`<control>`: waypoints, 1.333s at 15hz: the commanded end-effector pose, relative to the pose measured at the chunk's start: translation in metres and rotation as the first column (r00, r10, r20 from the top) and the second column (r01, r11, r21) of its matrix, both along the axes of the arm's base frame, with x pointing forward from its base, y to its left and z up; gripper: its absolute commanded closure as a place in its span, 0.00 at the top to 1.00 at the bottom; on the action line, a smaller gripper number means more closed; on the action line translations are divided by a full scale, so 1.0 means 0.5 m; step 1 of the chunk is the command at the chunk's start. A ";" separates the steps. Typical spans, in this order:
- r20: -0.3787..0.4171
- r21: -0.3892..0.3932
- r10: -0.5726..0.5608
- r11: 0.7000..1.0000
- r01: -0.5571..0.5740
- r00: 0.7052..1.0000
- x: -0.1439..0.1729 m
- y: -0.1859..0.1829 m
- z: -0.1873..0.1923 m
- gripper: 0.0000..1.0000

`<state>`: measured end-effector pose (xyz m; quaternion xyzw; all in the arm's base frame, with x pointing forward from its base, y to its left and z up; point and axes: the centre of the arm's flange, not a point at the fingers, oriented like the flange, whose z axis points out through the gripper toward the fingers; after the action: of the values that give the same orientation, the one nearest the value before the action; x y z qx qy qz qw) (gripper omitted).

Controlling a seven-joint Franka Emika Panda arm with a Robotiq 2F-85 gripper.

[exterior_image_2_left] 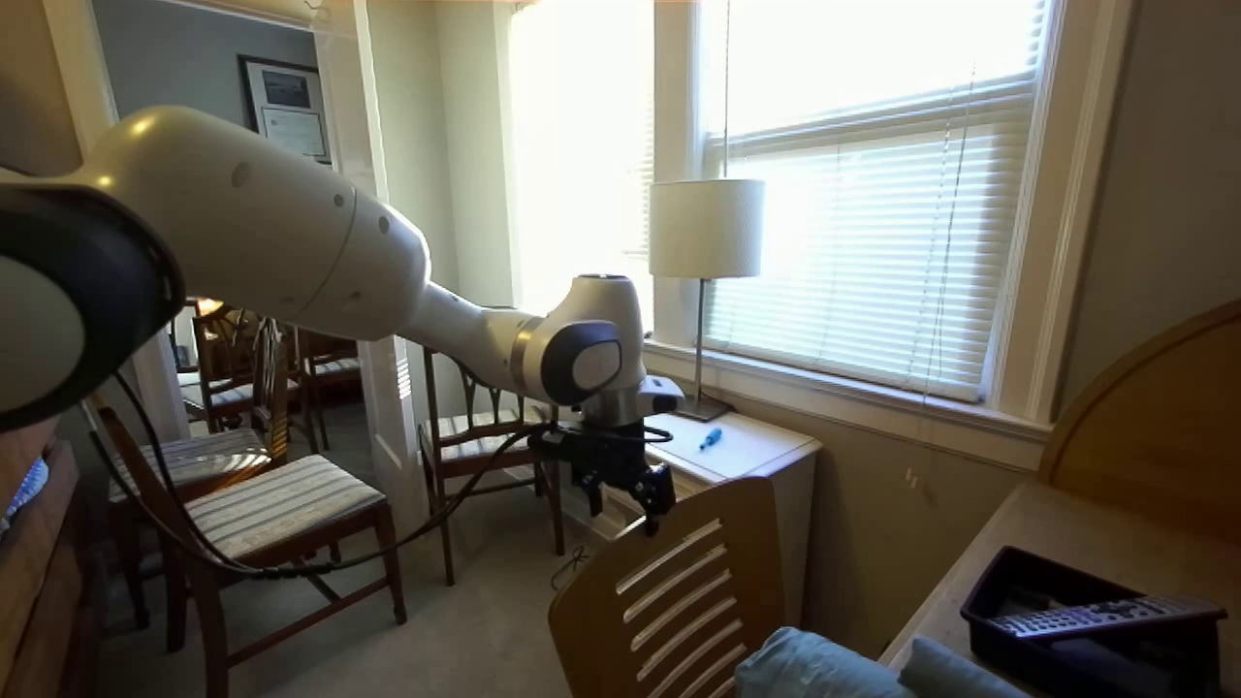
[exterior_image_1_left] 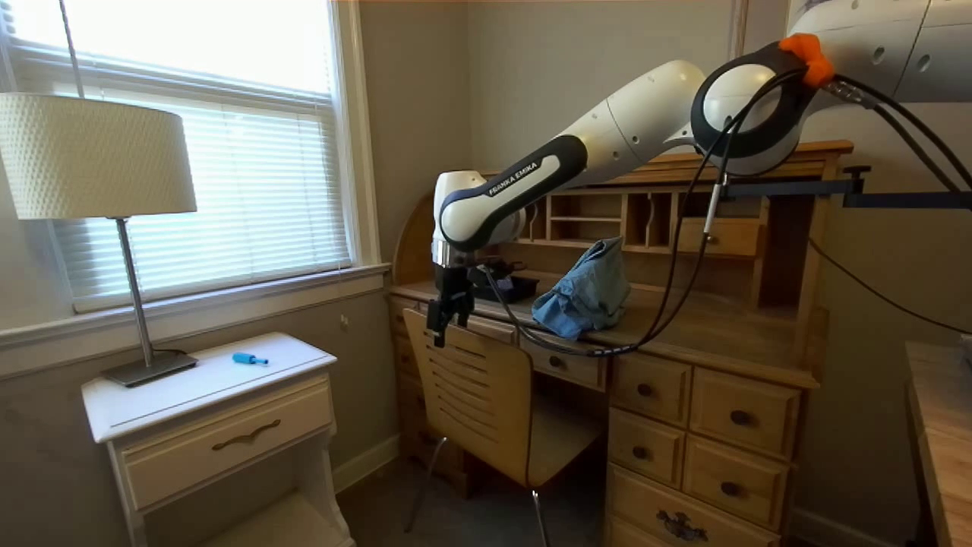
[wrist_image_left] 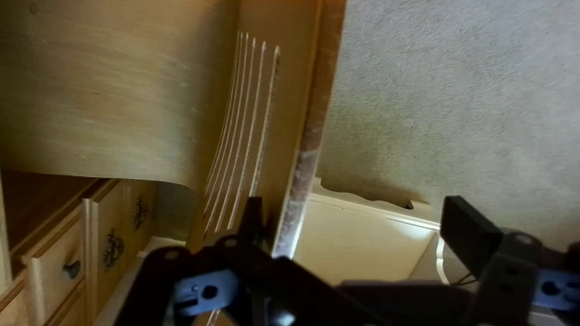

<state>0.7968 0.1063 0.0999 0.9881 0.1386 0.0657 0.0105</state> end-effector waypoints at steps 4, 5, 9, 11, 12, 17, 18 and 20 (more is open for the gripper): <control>0.031 -0.058 -0.045 0.997 0.047 0.998 0.002 0.026 0.012 1.00; 0.031 -0.058 -0.046 0.997 0.047 0.998 0.002 0.025 0.011 1.00; 0.019 -0.066 -0.055 0.996 0.056 0.998 0.000 0.008 0.001 1.00; 0.031 -0.082 -0.066 0.994 0.068 0.997 -0.001 0.002 -0.009 1.00; 0.038 -0.104 -0.081 0.991 0.085 0.996 -0.001 -0.004 -0.015 1.00; 0.072 -0.145 -0.089 0.985 0.098 0.993 0.005 -0.023 -0.026 1.00; 0.081 -0.141 -0.083 0.986 0.094 0.993 0.006 -0.021 -0.030 1.00; 0.104 -0.132 -0.073 0.987 0.087 0.992 0.008 -0.015 -0.036 1.00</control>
<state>0.7985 0.0907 0.0886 0.9877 0.1046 0.0828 0.0816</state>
